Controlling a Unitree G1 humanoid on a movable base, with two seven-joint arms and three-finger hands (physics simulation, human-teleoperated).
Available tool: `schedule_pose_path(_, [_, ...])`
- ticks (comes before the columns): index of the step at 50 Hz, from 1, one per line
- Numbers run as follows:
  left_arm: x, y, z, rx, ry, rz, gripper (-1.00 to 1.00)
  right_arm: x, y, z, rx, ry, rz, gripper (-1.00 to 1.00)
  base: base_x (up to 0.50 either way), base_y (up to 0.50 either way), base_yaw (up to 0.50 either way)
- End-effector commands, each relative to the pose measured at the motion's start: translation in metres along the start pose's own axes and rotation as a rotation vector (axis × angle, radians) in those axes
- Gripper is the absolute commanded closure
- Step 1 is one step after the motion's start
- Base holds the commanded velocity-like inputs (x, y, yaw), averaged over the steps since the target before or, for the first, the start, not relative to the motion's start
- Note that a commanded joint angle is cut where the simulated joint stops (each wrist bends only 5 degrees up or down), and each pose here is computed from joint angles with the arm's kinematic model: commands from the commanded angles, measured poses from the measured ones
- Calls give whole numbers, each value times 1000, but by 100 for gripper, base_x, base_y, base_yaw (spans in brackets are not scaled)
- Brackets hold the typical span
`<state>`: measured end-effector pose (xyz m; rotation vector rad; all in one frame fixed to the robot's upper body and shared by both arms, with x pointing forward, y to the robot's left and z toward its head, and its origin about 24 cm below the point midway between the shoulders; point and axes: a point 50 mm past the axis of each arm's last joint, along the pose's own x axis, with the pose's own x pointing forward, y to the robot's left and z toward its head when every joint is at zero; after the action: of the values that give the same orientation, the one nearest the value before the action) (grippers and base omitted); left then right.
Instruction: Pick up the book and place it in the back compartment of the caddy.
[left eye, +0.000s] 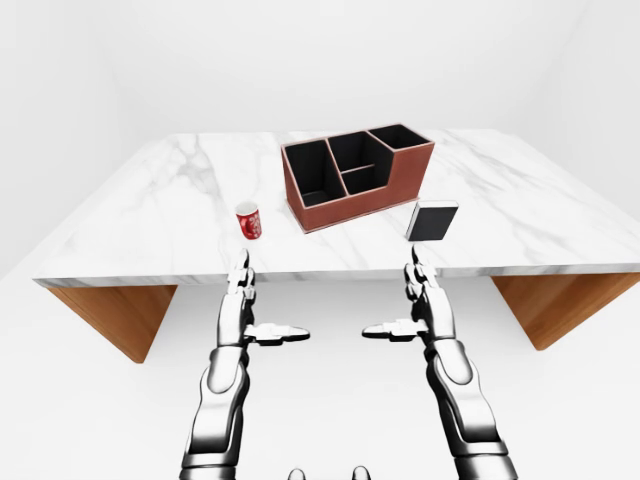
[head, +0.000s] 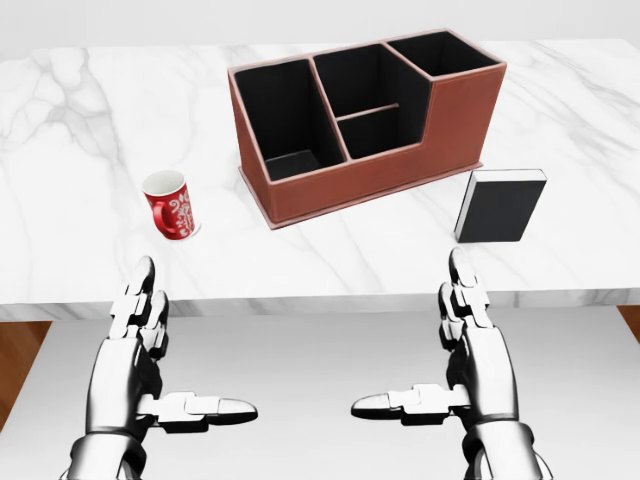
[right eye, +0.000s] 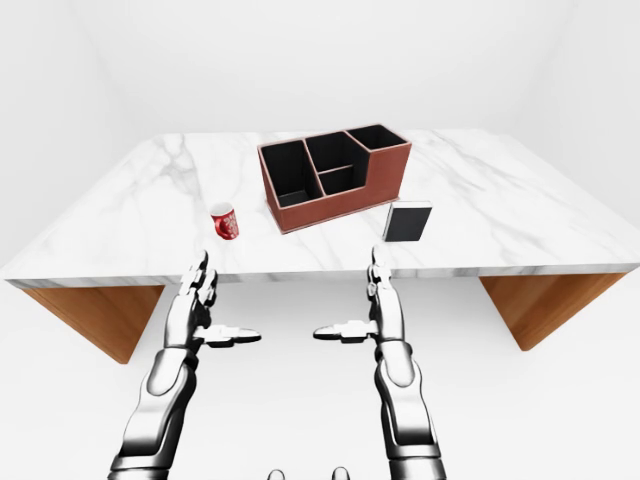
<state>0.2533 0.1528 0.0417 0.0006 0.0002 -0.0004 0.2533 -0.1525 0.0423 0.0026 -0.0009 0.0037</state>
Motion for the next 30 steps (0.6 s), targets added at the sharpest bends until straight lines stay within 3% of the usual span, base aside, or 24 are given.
schedule_pose_path(1, [-1, 7, 3, 3, -1, 2, -100, -1, -6, 4, 4, -5, 7, -100, 0, 0, 0])
schedule_pose_path(8, [0, 10, 21, 2, -41, 12, -100, -3, -8, 22, -6, -44, 4, -100, 0, 0, 0])
schedule_pose_path(14, [-4, 14, 62, 8, -216, 17, -100, -8, -12, 55, -1, -189, -4, -100, 0, 0, 0])
schedule_pose_path(24, [-34, 19, 149, 10, -617, 10, -100, -28, -17, 122, -25, -492, -18, -100, 0, 0, 0])
schedule_pose_path(30, [-50, 23, 180, 2, -786, 10, -100, -43, -16, 152, -38, -638, -12, -100, 0, 0, 0])
